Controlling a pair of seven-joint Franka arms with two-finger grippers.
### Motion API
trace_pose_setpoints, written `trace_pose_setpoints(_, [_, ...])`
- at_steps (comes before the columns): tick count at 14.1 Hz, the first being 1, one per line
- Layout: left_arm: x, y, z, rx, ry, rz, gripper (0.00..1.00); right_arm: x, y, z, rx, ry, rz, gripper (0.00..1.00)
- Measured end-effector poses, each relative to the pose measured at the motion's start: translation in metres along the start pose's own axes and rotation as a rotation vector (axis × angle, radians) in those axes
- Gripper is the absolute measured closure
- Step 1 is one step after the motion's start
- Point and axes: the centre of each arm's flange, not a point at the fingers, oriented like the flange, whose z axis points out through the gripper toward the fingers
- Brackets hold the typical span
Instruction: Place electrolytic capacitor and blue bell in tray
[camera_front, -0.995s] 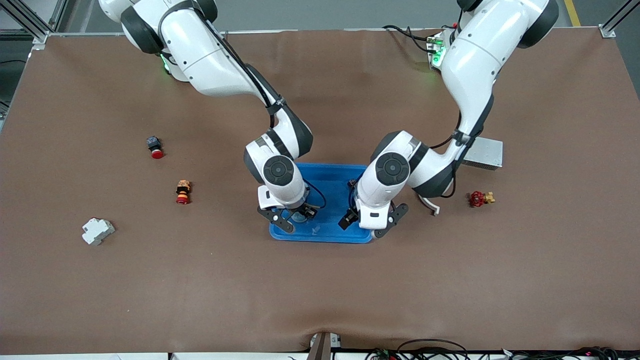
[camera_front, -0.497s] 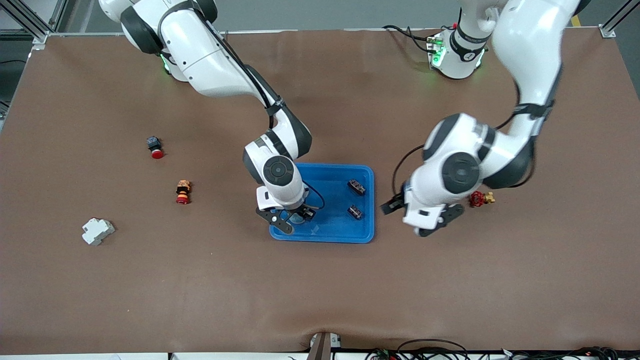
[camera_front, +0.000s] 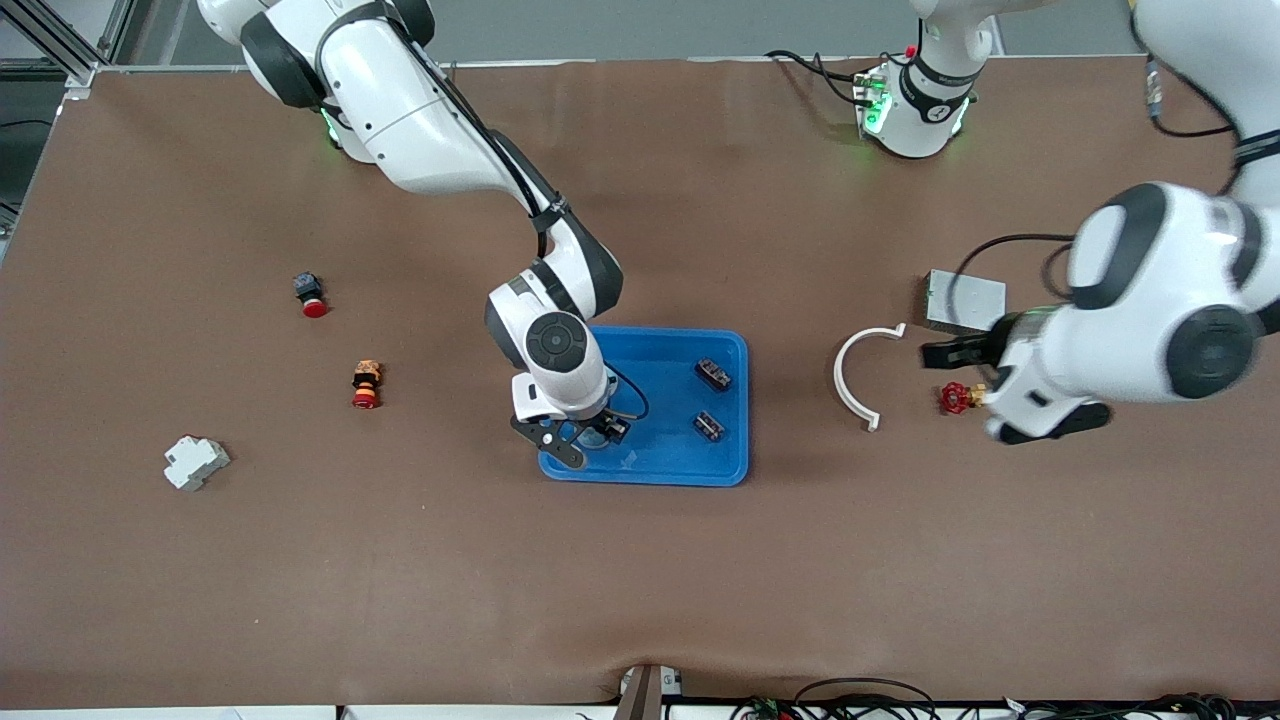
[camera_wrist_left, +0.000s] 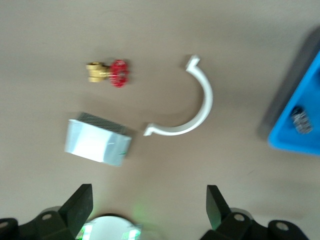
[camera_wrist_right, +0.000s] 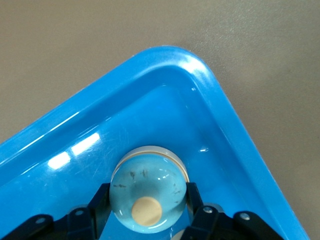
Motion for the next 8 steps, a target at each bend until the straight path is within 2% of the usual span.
trace_pose_setpoints(3, [-0.019, -0.080, -0.014, -0.013, 0.018, 0.069, 0.00, -0.002, -0.003, 0.001, 0.021, 0.006, -0.003, 0.02])
trace_pose_setpoints(5, [-0.036, -0.103, -0.020, -0.004, 0.063, 0.077, 0.00, -0.003, -0.003, 0.001, 0.022, 0.006, -0.004, 0.00])
trace_pose_setpoints(8, [-0.059, -0.099, -0.020, 0.033, 0.139, 0.068, 0.00, -0.003, -0.004, 0.000, 0.025, 0.007, -0.005, 0.00])
